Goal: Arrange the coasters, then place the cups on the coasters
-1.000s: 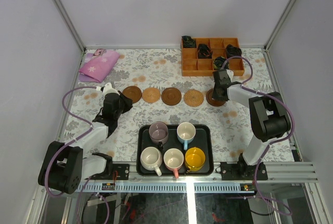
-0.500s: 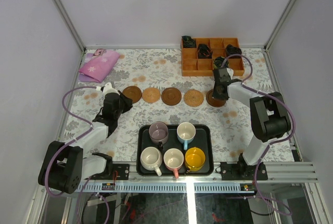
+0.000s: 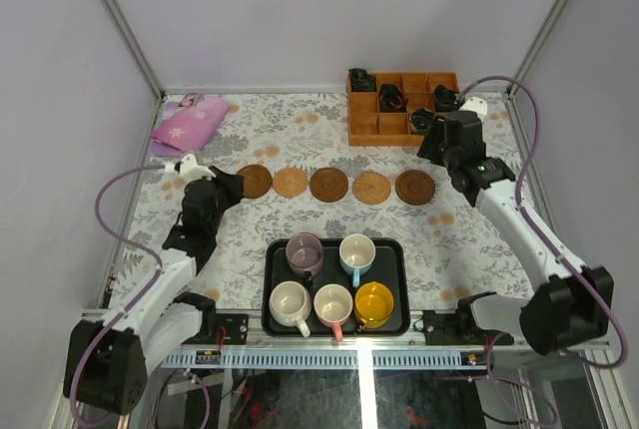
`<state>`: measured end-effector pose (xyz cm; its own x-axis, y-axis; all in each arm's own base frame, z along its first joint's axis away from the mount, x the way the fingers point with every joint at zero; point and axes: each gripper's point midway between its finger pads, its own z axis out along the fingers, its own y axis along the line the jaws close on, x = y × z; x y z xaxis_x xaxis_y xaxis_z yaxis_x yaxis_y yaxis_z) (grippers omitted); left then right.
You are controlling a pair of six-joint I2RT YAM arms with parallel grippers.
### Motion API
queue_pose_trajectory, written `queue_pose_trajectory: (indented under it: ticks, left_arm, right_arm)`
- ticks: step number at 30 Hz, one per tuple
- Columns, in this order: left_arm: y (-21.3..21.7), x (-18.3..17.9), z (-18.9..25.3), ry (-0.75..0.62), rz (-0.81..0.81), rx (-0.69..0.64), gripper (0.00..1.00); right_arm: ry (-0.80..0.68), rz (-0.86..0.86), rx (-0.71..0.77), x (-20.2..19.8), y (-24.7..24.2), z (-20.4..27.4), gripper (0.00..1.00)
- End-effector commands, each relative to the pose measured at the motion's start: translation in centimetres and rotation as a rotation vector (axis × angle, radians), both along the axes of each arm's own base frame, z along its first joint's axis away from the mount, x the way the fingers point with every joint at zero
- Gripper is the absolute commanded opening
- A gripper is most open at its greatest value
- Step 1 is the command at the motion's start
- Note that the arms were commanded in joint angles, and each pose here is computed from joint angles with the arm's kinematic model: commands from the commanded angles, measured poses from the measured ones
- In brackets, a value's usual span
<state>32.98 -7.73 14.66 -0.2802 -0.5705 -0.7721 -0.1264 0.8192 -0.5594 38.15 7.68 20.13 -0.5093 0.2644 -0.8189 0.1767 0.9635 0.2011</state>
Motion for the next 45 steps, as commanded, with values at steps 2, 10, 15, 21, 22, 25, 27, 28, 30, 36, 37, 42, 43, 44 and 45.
queue_pose_trajectory:
  ticks: [2, 10, 15, 21, 22, 25, 27, 28, 30, 36, 37, 42, 43, 44, 45]
  left_arm:
    - [1.1, -1.0, 4.6, -0.146, 0.05, -0.033, 0.15]
    - [2.3, -3.1, 8.9, -0.236, 0.08, -0.033, 0.32]
    - [2.8, -4.3, 10.6, -0.299, 0.103, -0.071, 0.65]
    - [2.9, -4.6, 11.1, -0.338, 0.104, -0.089, 0.78]
    - [2.7, -4.4, 11.2, -0.343, 0.097, -0.086, 0.78]
    - [1.9, -3.1, 11.0, -0.324, 0.063, -0.062, 0.78]
    - [1.7, -2.0, 10.5, -0.277, 0.064, -0.05, 0.78]
    - [1.7, -1.5, 10.1, -0.242, 0.077, -0.042, 0.78]
    - [1.6, -0.6, 9.4, -0.199, 0.083, -0.036, 0.78]
    - [1.4, 0.8, 7.7, -0.154, 0.07, 0.026, 0.78]
    - [1.4, 0.9, 7.2, -0.143, 0.069, 0.041, 0.78]
    - [1.3, 1.2, 4.3, -0.042, 0.048, 0.098, 0.78]
    - [1.2, 1.3, 3.3, -0.005, 0.039, 0.112, 0.78]
    - [1.0, 1.5, 2.6, 0.026, 0.03, 0.119, 0.78]
    - [0.9, 1.7, 2.2, 0.048, 0.023, 0.123, 0.77]
  right_arm:
    - [-0.082, -0.01, -0.002, -2.7, -1.1, 2.4, 0.73]
    - [-0.233, -0.105, 0.113, -4.9, -2.3, 5.3, 1.0]
    - [-0.256, -0.158, 0.105, -6.0, -3.5, 5.5, 0.93]
    - [-0.27, -0.194, 0.044, -7.4, -5.1, 5.5, 0.99]
    - [-0.271, -0.195, 0.04, -7.4, -5.2, 5.5, 0.99]
    - [-0.265, -0.191, 0.03, -6.9, -5.1, 5.0, 0.99]
    - [-0.227, -0.195, 0.024, -6.4, -4.9, 4.0, 0.99]
    - [-0.191, -0.198, 0.016, -6.1, -4.8, 3.2, 0.99]
    - [-0.143, -0.191, 0.002, -5.9, -4.6, 2.1, 0.99]
    - [-0.094, -0.195, -0.015, -4.1, -4.1, -1.0, 0.99]
    - [-0.077, -0.2, -0.019, -3.9, -4.1, -1.5, 1.0]
    - [0.083, -0.129, -0.076, -2.8, -2.9, -4.0, 0.97]
    - [0.124, -0.088, -0.083, -2.8, -2.4, -4.5, 0.96]
    - [0.163, -0.059, -0.091, -2.8, -2.0, -5.1, 0.95]
    - [0.187, -0.036, -0.097, -2.8, -1.7, -5.4, 0.95]
